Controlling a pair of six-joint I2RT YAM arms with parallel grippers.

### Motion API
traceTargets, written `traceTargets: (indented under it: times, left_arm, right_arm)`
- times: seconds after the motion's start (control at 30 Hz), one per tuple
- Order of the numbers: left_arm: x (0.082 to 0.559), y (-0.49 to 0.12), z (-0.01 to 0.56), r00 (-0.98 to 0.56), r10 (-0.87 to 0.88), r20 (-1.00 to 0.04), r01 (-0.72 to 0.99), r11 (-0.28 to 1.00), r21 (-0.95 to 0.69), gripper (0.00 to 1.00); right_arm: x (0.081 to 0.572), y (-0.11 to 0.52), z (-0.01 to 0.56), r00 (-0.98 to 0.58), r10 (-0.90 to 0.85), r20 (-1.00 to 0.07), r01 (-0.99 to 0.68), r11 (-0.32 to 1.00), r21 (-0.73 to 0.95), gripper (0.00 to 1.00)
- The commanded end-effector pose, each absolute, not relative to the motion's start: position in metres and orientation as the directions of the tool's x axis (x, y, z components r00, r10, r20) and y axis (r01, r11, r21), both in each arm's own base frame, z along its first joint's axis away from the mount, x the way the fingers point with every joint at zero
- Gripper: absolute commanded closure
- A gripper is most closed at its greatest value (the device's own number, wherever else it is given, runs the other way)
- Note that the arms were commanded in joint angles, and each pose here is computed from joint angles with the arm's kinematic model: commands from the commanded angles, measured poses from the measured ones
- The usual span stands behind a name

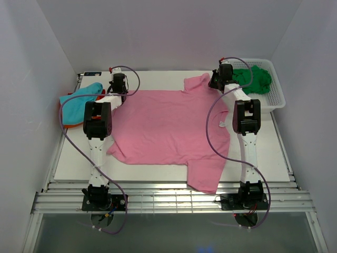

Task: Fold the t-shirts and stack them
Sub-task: Flatten the tshirt out, then fold the tshirt

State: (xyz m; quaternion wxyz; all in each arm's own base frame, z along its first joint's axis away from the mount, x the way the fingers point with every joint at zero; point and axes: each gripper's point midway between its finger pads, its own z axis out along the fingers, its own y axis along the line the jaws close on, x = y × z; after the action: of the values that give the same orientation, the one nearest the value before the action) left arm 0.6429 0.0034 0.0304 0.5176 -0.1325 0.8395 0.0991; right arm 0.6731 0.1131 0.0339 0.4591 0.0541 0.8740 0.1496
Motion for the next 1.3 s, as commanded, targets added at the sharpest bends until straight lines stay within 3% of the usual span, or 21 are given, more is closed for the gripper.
traceTargets:
  times: [0.0,0.57,0.93,1.27]
  left_arm:
    - [0.636,0.011,0.063,-0.418,-0.117,-0.901,-0.348,0.937,0.039,1.00]
    - [0.630,0.016,0.126,-0.262,-0.119,-0.958,-0.366,0.930,-0.015,1.00]
    - [0.615,0.019,0.176,-0.171,-0.119,-0.978,-0.371,0.927,-0.048,1.00]
    - [0.569,0.025,0.150,-0.242,-0.145,-0.959,-0.397,0.917,-0.038,1.00]
  right_arm:
    - [0.672,0.113,0.069,-0.538,0.215,-0.815,-0.057,0.955,0.290,0.92]
    - [0.684,0.102,0.178,-0.345,0.187,-0.920,-0.106,0.966,0.236,0.92]
    - [0.657,0.102,0.171,-0.391,0.167,-0.905,-0.126,0.965,0.232,0.92]
    - [0.608,0.100,0.170,-0.447,0.149,-0.882,-0.134,0.964,0.230,0.92]
